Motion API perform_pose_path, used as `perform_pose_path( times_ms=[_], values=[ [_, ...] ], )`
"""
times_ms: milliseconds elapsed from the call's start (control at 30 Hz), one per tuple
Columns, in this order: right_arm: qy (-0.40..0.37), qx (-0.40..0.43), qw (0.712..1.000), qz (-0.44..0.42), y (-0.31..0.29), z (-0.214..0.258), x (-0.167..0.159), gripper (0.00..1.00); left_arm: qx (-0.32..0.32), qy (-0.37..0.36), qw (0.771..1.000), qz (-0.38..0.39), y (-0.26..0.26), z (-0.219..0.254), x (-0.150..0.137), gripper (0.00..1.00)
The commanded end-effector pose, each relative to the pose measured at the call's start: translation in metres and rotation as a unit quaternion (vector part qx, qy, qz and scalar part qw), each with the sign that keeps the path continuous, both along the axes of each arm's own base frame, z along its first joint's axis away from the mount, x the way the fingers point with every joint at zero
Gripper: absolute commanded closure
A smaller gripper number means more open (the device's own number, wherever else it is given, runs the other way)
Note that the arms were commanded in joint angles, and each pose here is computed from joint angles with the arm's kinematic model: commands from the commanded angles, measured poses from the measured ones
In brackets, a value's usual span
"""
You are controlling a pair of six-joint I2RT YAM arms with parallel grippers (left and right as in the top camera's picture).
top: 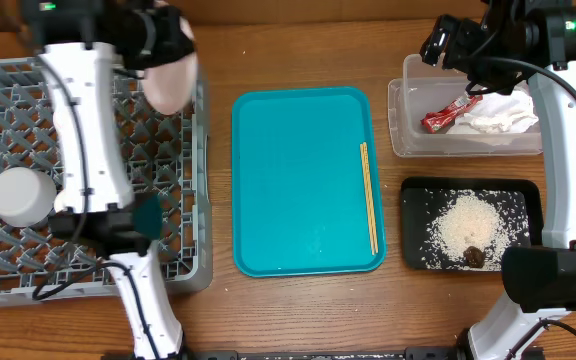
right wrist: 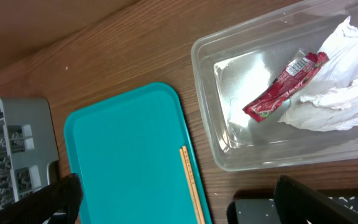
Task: Sort waste into correct bins and load items into the dishwasher
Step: 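Carry the white plate to the rack and stand it upright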
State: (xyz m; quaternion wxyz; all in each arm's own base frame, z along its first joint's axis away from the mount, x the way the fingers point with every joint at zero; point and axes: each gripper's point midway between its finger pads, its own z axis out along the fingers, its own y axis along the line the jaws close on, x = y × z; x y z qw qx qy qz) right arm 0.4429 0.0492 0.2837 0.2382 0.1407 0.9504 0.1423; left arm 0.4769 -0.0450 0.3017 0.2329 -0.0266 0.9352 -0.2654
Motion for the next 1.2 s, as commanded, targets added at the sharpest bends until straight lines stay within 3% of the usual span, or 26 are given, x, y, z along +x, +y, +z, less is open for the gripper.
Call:
perform_pose_path(
  times_ms=[0, 200, 467, 900, 1167],
  values=[
    [-0.014, -0.001, 1.000, -0.006, -0.002, 0.011, -0.002, 0.00, -0.121, -0.048, 0.988, -0.080, -0.008, 0.028, -0.008, 0.96],
    [-0.014, -0.001, 1.000, -0.006, -0.002, 0.011, -0.002, 0.00, -0.217, -0.080, 0.964, -0.134, -0.003, 0.035, -0.012, 0.96],
    [-0.014, -0.001, 1.000, -0.006, -0.002, 0.011, -0.002, 0.00, -0.188, -0.037, 0.974, -0.117, 0.008, -0.002, -0.010, 0.96],
    [-0.014, -0.001, 1.000, -0.006, -0.002, 0.011, -0.002, 0.00, -0.157, -0.023, 0.981, -0.110, 0.027, -0.021, -0.012, 0.96],
    [-0.014, -0.001, 1.000, -0.006, -0.002, 0.011, -0.002, 0.00, -0.180, -0.007, 0.975, -0.126, 0.021, -0.037, -0.017, 0.96]
  ],
)
